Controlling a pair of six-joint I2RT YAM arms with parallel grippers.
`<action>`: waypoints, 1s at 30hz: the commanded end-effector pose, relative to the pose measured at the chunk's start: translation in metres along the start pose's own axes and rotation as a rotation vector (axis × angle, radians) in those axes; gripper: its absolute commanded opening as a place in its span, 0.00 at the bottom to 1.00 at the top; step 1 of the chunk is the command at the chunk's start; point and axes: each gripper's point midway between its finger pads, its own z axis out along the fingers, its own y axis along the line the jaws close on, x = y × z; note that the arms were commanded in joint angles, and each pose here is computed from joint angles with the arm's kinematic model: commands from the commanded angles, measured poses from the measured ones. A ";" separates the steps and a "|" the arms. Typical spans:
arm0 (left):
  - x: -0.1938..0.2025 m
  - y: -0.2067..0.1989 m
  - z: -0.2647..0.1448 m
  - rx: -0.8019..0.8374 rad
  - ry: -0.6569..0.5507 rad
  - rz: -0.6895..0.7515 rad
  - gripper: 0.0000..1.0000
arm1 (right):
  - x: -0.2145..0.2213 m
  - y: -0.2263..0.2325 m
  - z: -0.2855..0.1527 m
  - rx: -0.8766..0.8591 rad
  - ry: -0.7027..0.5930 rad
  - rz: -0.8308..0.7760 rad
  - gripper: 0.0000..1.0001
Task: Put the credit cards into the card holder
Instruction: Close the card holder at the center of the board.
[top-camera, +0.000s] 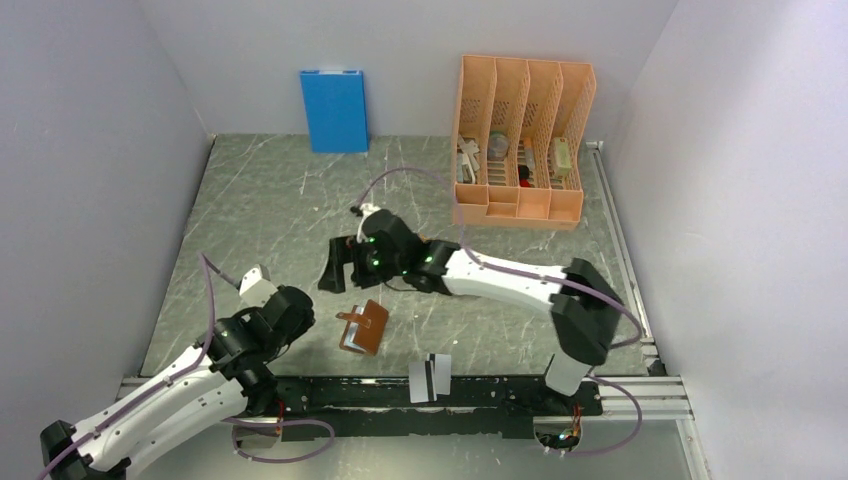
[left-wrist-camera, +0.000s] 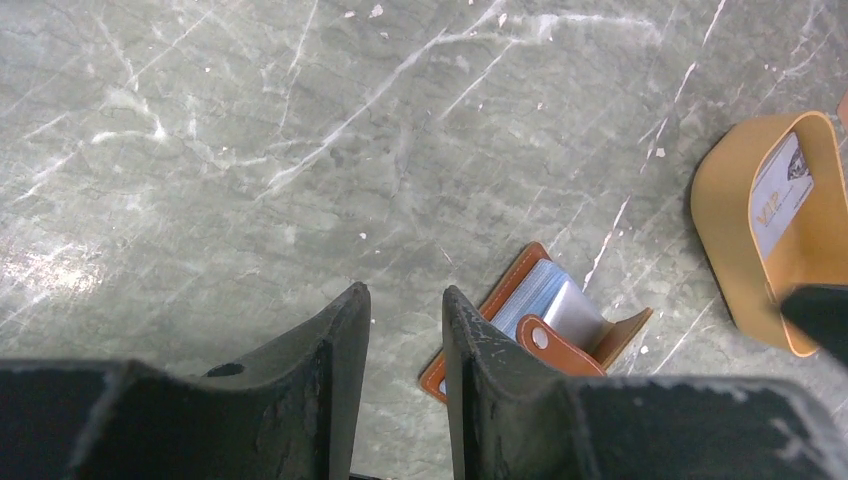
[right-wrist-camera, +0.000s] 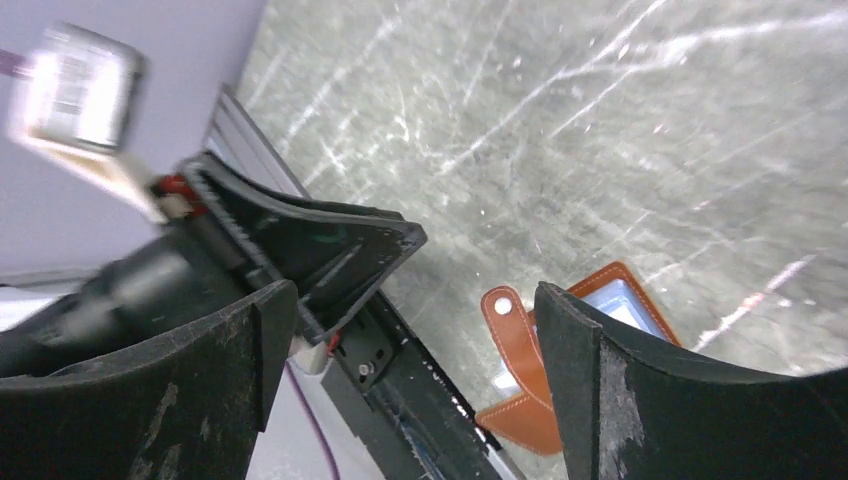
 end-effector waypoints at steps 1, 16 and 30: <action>-0.001 -0.014 -0.001 0.046 0.007 0.023 0.38 | -0.031 -0.003 -0.052 0.042 -0.104 -0.022 0.91; 0.045 -0.012 0.020 0.081 0.155 0.096 0.37 | 0.093 -0.073 -0.062 0.125 0.033 0.090 0.56; 0.085 -0.004 0.028 0.142 0.303 0.188 0.38 | 0.099 -0.121 -0.002 0.413 0.097 -0.004 0.70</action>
